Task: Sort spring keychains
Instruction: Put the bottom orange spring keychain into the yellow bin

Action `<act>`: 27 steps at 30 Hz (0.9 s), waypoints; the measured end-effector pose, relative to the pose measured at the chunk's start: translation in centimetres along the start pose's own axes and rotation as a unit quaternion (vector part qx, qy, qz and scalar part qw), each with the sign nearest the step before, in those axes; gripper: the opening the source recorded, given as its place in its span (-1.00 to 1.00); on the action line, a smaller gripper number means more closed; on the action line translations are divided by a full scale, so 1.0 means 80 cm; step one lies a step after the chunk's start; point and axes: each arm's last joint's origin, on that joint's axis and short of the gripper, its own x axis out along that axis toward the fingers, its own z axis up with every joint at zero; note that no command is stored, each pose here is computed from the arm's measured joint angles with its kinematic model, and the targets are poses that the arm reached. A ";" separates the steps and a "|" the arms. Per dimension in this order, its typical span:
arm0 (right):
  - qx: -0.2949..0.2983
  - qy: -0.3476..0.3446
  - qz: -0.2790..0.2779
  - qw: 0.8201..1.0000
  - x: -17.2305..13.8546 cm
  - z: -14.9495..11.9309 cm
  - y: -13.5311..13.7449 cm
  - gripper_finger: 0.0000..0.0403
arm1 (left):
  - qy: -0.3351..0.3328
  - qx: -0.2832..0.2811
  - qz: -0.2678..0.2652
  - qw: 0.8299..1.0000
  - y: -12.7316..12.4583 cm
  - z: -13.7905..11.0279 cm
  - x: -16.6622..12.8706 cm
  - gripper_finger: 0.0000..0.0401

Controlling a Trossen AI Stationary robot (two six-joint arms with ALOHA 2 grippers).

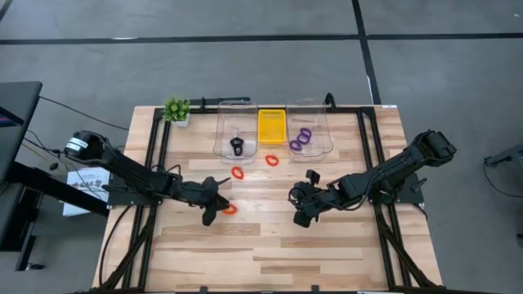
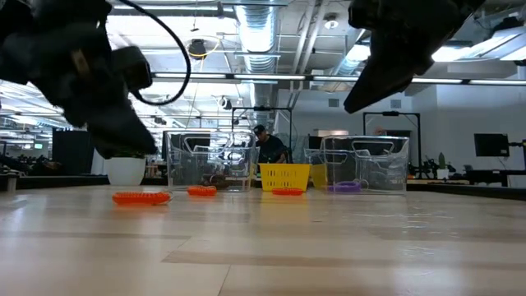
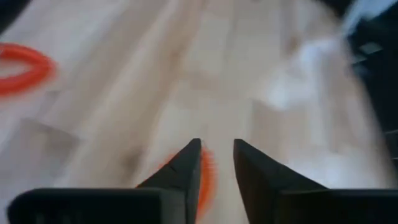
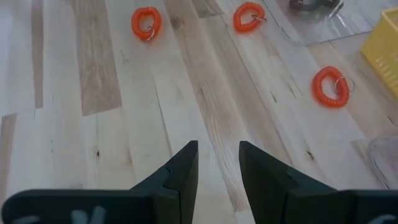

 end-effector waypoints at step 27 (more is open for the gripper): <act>-0.009 0.015 -0.013 1.000 0.001 -0.003 -0.005 -0.47 | 0.074 0.034 0.057 0.995 0.003 -0.026 0.035 -0.92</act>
